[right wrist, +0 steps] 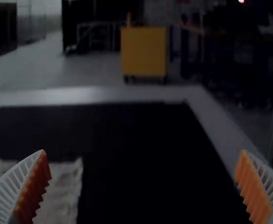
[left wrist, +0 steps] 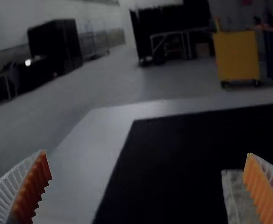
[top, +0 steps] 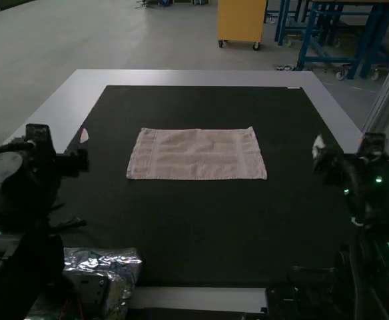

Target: Fold the towel.

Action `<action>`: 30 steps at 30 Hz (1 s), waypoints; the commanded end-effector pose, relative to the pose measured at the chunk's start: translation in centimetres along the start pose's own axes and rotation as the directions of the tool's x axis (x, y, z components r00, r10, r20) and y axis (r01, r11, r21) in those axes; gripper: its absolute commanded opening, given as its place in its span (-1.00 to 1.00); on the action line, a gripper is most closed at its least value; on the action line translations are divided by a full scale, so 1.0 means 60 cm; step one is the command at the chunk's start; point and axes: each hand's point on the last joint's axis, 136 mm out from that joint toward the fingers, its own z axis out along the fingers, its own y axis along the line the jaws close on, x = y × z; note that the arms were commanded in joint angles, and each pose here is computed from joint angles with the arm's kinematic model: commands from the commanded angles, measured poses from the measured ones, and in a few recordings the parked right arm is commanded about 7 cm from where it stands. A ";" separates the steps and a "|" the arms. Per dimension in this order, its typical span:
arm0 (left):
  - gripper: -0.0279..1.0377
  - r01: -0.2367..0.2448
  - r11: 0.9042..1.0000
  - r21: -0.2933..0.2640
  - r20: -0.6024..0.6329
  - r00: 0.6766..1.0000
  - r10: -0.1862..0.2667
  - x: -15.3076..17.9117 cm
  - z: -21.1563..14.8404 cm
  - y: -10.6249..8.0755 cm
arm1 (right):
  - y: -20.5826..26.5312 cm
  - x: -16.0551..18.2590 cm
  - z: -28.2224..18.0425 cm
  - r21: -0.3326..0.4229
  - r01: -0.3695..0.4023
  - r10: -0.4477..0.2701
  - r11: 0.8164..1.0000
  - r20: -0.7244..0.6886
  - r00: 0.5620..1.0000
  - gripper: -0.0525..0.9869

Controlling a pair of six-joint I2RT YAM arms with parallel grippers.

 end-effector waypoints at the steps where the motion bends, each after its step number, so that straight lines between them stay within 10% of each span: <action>1: 0.85 -0.130 0.991 -0.015 0.052 0.990 0.130 -0.020 -0.001 0.004 | -0.013 -0.032 -0.002 0.046 0.059 -0.063 0.997 0.084 0.994 0.85; 4: 0.80 -0.209 0.977 -0.027 0.069 0.975 0.211 -0.027 -0.001 0.005 | -0.011 -0.038 -0.003 0.066 0.297 -0.302 0.953 0.084 0.950 0.85; 6: 0.81 -0.224 0.974 -0.034 0.070 0.972 0.226 -0.029 -0.001 0.007 | 0.008 -0.020 -0.001 0.010 0.574 -0.574 0.819 0.060 0.817 0.85; 7: 0.80 -0.228 0.973 -0.042 0.067 0.971 0.230 -0.028 -0.001 0.010 | 0.009 -0.008 -0.001 -0.010 0.625 -0.624 0.781 0.041 0.781 0.85; 17: 0.82 -0.191 0.965 -0.179 0.171 0.960 0.221 -0.115 -0.015 0.053 | -0.022 -0.087 -0.009 0.146 0.476 -0.494 0.868 0.141 0.858 0.85; 22: 0.82 -0.170 0.968 -0.184 0.205 0.957 0.207 -0.194 -0.003 0.066 | -0.039 -0.170 0.004 0.154 0.300 -0.323 0.941 0.152 0.934 0.85; 26: 0.82 -0.053 0.992 -0.111 0.157 0.985 0.070 -0.225 0.051 0.056 | -0.050 -0.204 0.077 0.108 0.060 -0.068 0.992 0.072 0.995 0.85; 30: 0.85 0.063 0.997 -0.043 0.013 0.998 -0.062 -0.196 0.122 0.028 | -0.041 -0.167 0.163 0.054 -0.110 0.116 0.992 -0.130 0.985 0.85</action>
